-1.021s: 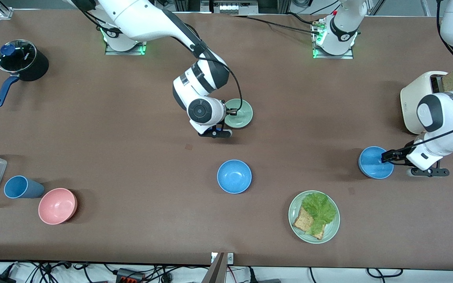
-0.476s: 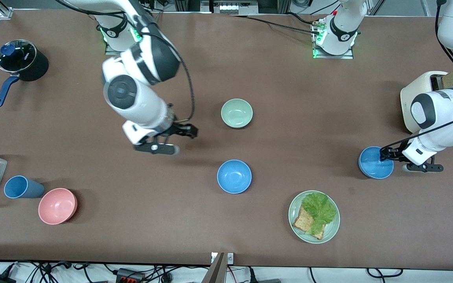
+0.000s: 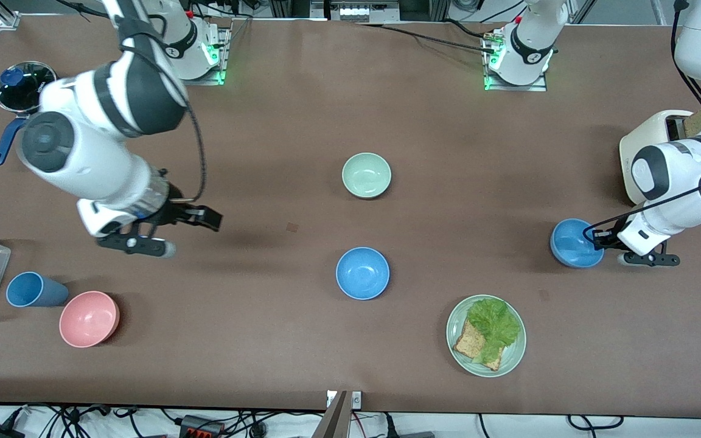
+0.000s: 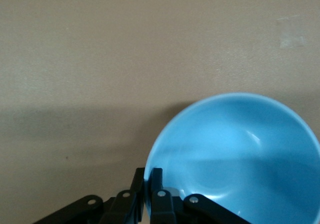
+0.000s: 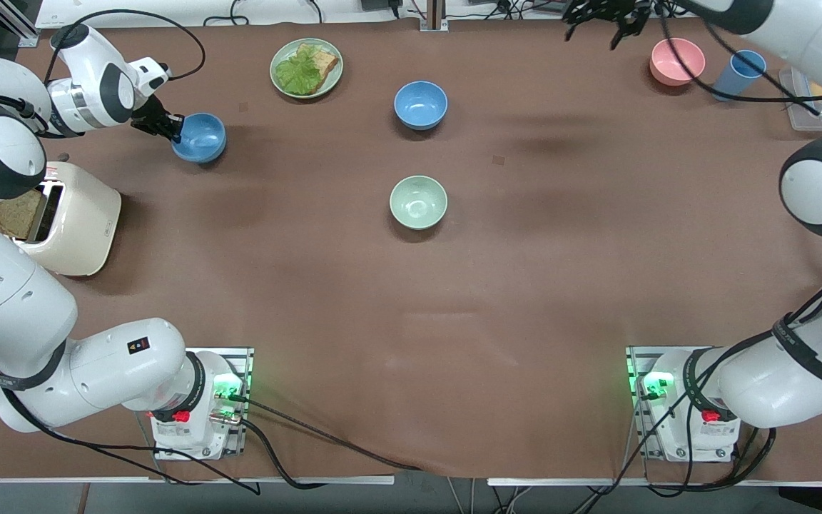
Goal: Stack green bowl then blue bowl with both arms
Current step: 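Set down the green bowl while the left gripper lifts the blue bowl, then carry the blue bowl with the left gripper over the green bowl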
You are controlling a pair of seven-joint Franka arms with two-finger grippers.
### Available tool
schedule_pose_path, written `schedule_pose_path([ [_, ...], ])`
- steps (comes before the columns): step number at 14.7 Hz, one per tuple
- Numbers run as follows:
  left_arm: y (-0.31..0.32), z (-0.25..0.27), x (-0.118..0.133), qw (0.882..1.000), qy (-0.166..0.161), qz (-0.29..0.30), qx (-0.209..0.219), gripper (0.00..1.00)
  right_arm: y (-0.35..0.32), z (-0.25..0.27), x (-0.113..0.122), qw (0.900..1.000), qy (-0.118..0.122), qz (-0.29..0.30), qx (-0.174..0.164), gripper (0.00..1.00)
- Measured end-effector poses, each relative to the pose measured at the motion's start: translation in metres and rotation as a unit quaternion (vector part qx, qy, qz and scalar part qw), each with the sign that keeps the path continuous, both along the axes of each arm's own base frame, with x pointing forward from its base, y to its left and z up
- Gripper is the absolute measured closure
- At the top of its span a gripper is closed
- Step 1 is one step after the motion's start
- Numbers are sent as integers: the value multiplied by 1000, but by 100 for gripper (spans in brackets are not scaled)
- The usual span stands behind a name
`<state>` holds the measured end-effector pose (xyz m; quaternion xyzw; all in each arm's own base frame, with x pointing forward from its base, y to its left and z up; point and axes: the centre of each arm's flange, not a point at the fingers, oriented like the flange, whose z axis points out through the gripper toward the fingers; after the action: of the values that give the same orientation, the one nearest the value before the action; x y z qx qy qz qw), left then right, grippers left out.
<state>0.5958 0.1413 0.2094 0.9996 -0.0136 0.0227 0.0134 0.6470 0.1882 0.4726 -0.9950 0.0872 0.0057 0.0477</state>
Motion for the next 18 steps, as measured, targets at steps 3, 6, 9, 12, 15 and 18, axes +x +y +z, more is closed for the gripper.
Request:
schedule_pose_path([
  [3,-7,10,1,1000,8,-9,-2,96,-43,5,10,1000,-6,-11,2,0],
  [6,-40,44,-1,998,51,-35,-12,96,-87,27,16,1000,-31,-3,5,0],
  [9,-76,121,-12,996,80,-39,-16,96,-134,55,14,999,-52,6,4,0],
  [12,-118,212,-46,993,114,-23,-29,96,-182,75,8,998,-62,28,0,0],
  [15,-195,253,-77,991,132,25,-7,96,-213,90,-4,998,-54,32,-3,0],
  [18,-284,254,-93,990,138,35,-24,96,-230,105,-17,998,-45,41,-33,0],
])
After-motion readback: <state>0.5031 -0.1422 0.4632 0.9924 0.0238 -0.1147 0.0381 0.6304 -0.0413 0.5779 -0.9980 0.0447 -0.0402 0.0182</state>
